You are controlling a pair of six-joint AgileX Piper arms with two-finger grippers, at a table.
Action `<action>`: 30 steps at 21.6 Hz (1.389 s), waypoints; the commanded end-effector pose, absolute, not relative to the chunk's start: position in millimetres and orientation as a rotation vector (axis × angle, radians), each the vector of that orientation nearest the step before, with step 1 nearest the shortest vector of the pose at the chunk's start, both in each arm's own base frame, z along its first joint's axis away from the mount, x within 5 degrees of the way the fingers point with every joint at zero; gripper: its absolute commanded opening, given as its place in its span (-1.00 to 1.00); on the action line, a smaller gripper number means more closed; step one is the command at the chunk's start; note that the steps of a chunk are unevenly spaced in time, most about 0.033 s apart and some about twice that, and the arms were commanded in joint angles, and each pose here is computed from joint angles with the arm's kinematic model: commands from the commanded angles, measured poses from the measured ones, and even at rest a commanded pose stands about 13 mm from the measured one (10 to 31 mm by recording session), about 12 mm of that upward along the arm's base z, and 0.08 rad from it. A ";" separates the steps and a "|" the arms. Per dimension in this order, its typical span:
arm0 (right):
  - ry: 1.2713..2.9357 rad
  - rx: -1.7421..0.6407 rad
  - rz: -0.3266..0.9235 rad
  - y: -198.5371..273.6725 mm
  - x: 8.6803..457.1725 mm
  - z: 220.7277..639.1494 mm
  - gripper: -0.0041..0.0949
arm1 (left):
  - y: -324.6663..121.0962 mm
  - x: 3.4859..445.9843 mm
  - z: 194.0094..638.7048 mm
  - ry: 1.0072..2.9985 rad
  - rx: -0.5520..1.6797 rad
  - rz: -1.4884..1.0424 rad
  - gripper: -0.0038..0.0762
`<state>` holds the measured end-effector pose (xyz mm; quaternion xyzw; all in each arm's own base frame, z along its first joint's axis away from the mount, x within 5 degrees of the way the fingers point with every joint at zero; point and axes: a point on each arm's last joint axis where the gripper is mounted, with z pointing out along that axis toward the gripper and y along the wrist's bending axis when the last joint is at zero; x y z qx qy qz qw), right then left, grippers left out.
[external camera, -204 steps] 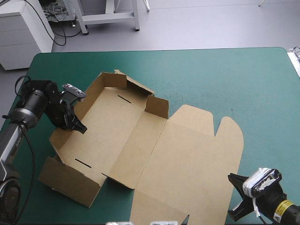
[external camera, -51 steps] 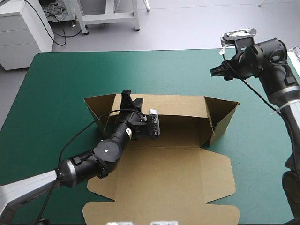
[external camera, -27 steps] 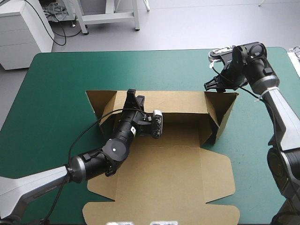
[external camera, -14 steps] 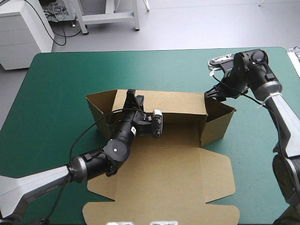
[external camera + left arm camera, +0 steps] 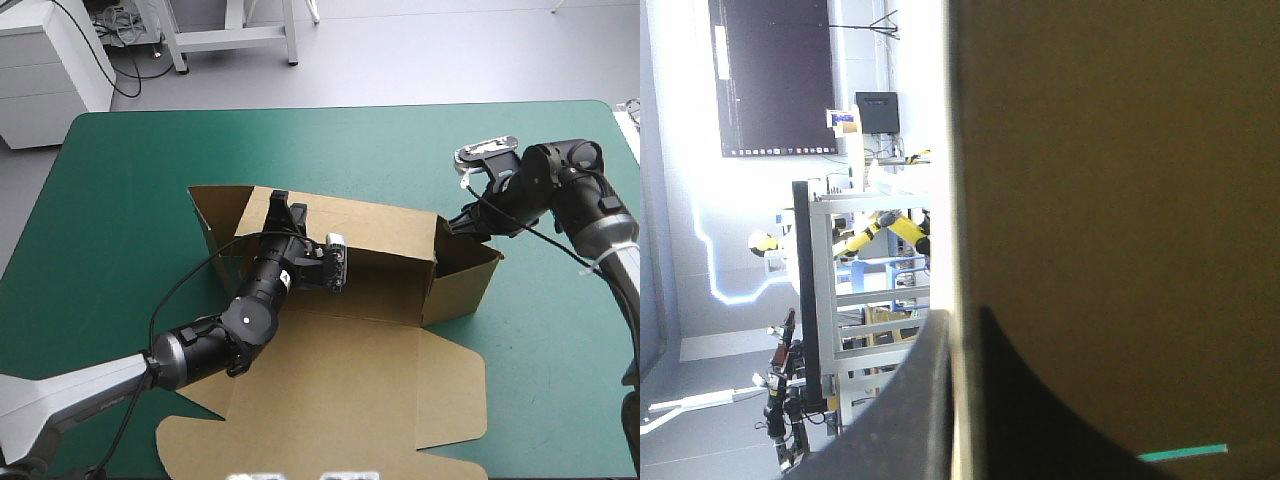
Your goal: Fold the box
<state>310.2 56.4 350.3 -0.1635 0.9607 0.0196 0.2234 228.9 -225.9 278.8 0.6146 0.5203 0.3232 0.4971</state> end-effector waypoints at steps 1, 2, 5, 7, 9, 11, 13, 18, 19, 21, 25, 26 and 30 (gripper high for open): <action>2.562 -0.466 0.046 53.4 295.4 374.4 0.09 | -227.8 226.5 288.0 1.262 1.454 0.743 -0.93; 2.560 -0.466 0.046 52.9 292.1 377.2 0.09 | -227.8 226.5 288.0 1.262 1.454 0.743 -0.92; 2.607 -0.508 0.067 53.7 286.4 375.6 0.08 | -227.8 226.5 288.0 1.262 1.454 0.743 -0.93; 2.639 -0.527 0.101 55.4 282.5 374.7 0.08 | -227.8 226.5 288.0 1.262 1.454 0.743 -0.93; 2.648 -0.529 0.108 55.5 280.7 375.0 0.08 | -227.8 226.5 288.0 1.262 1.454 0.743 -0.93; 2.645 -0.529 0.108 54.9 277.4 377.8 0.08 | -227.8 226.5 288.0 1.262 1.454 0.743 -0.93; 2.618 -0.536 0.091 53.1 271.0 384.9 0.05 | -227.8 226.5 288.0 1.262 1.454 0.743 -0.93; 2.496 -0.517 0.097 50.3 249.3 410.2 -0.03 | -228.0 226.9 289.3 1.251 1.453 0.753 -0.93; 2.466 -0.512 0.084 49.1 246.4 415.6 -0.03 | -226.3 228.6 289.3 1.257 1.449 0.758 -0.92; 2.411 -0.499 0.073 48.3 245.1 427.1 -0.01 | -220.7 234.1 289.2 1.280 1.433 0.769 -0.93; 2.291 -0.456 -0.029 41.6 246.8 460.3 -0.01 | -213.7 243.4 297.6 1.325 1.357 0.754 -0.93; 2.276 -0.445 -0.057 39.9 248.7 465.3 -0.02 | -215.1 244.3 301.9 1.320 1.345 0.748 -0.93; 2.258 -0.405 -0.105 38.1 263.7 475.4 -0.02 | -222.4 247.4 321.8 1.292 1.297 0.702 -0.92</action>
